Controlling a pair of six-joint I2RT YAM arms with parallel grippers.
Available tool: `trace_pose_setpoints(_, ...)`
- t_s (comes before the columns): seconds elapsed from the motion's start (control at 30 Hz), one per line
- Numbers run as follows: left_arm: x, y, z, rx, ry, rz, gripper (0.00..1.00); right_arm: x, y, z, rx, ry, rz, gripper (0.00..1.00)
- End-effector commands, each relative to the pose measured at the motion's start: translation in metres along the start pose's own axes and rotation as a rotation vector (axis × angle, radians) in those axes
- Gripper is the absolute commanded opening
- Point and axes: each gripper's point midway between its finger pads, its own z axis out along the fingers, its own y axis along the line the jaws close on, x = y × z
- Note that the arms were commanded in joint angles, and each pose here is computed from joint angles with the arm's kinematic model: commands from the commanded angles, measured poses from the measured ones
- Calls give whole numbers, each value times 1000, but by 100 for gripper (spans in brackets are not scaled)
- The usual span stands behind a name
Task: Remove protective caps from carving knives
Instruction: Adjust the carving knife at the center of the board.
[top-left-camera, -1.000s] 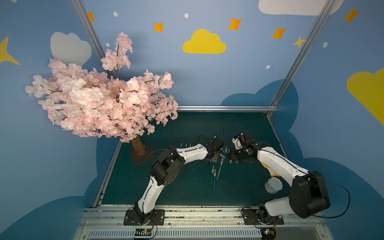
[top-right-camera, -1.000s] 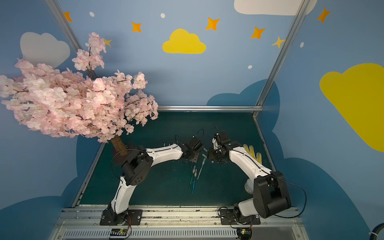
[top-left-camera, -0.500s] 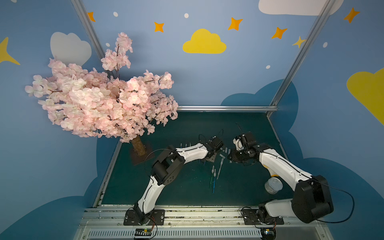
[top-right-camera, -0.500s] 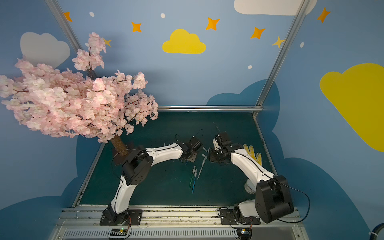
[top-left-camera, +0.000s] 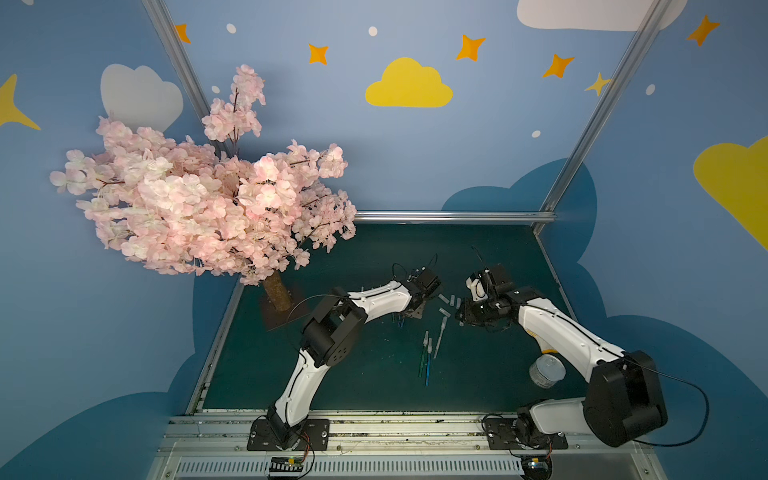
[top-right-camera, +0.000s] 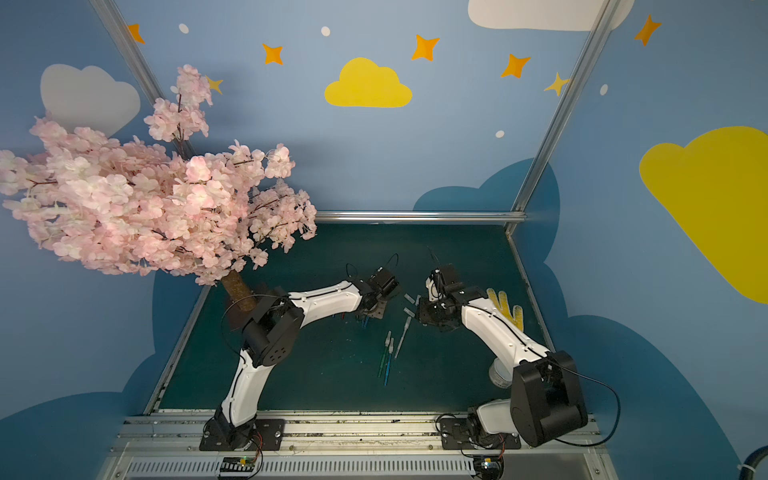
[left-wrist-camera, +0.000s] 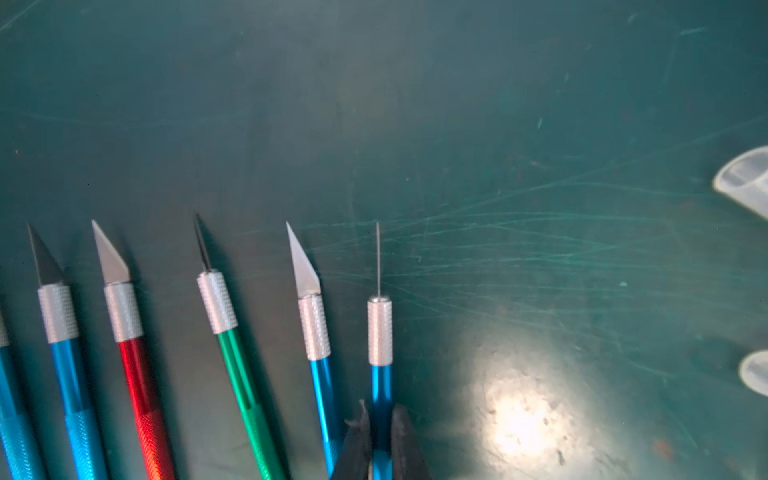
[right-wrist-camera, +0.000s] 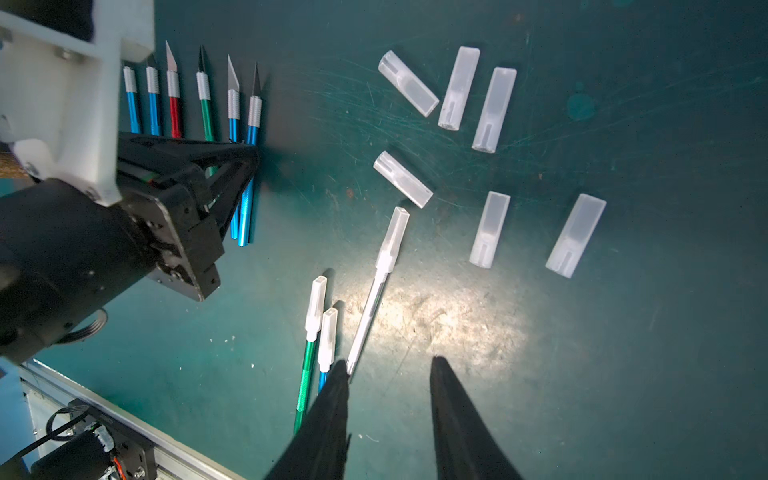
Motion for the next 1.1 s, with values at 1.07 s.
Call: trace_pose_setpoints(1.07, 85, -38, -82, 229, 57, -36, 26, 28, 10, -49, -63, -43, -82, 47)
